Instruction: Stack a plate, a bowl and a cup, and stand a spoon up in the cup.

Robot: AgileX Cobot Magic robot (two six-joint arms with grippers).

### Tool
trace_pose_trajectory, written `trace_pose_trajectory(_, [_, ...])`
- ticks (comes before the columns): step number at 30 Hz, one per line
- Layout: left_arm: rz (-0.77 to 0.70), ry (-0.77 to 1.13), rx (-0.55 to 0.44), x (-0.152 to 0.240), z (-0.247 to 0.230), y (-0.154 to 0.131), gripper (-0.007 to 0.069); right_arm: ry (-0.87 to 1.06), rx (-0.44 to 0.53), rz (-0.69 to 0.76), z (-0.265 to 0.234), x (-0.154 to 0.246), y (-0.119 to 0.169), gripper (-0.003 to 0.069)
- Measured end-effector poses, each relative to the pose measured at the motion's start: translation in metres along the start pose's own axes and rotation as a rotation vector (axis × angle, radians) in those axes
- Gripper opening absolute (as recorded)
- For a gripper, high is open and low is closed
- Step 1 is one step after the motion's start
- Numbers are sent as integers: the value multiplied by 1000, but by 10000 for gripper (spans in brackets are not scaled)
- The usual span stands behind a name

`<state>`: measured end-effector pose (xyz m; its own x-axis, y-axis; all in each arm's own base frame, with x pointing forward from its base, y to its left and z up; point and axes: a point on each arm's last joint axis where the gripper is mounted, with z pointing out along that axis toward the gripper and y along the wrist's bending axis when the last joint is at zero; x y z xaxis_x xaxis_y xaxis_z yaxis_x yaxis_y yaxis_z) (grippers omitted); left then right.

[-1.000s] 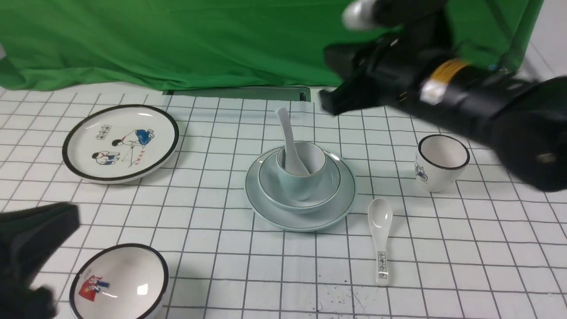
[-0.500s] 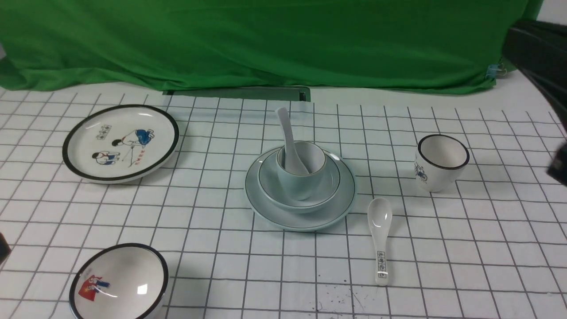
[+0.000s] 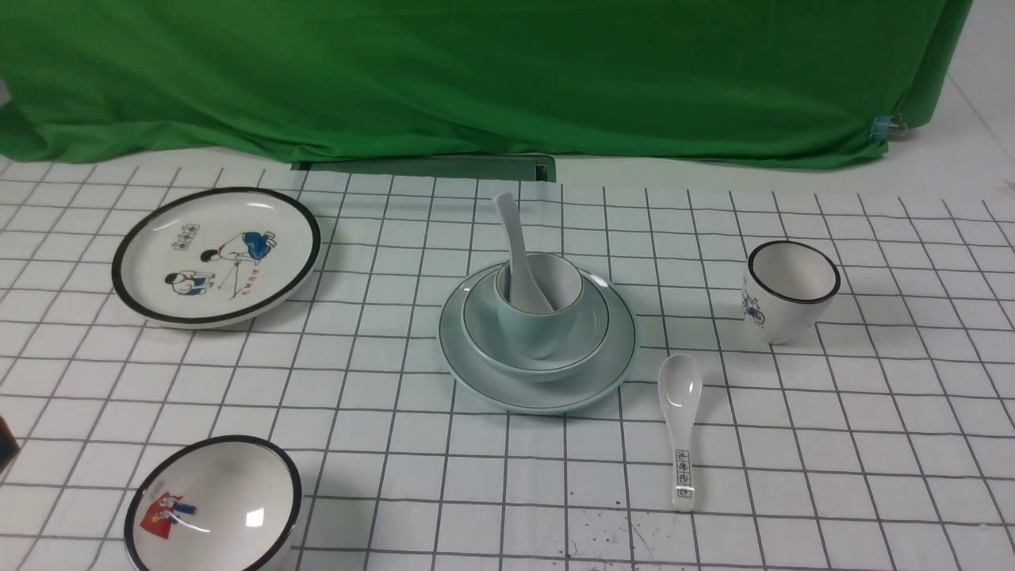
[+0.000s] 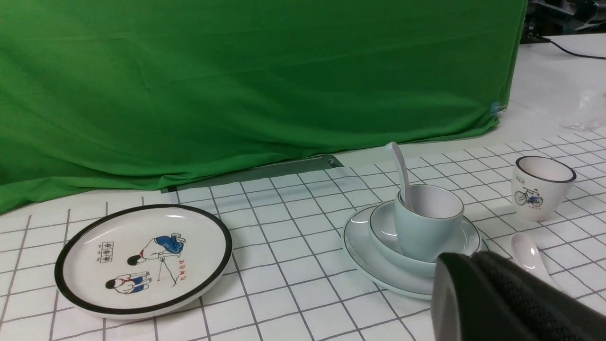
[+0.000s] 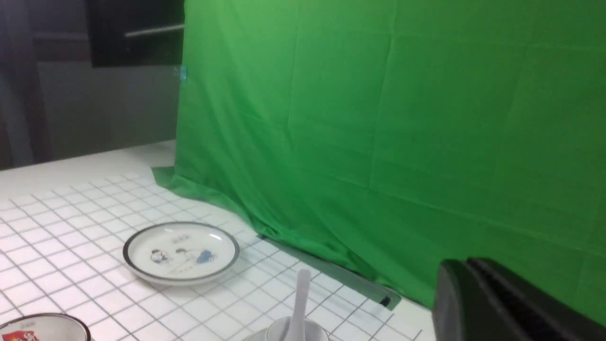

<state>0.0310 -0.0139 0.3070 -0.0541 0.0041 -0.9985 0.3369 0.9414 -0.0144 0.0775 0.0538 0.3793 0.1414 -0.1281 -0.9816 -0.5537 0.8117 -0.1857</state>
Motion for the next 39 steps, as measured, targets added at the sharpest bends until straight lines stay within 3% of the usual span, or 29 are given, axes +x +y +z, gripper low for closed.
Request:
trace_pose_trajectory(9, [-2,0,0,0,0,0,-31,13,-2,1,0,3,0,41])
trace_pose_trajectory(14, [-2,0,0,0,0,0,-31,52,17,0,-2,36,4,10])
trace_pose_trajectory(20, [-1,1,0,0,0,0,-30,124,190,-1,-20,96,1,10])
trace_pose_trajectory(21, [1,1,0,0,0,0,-30,159,281,0,-28,117,-1,10])
trace_pose_trajectory(25, [1,1,0,0,0,0,-30,232,475,41,-44,156,-3,10])
trace_pose_trajectory(29, [1,1,0,0,0,0,-30,268,594,86,-55,184,-1,10])
trace_pose_trajectory(39, [1,1,0,0,0,0,-30,337,589,138,-59,196,3,10])
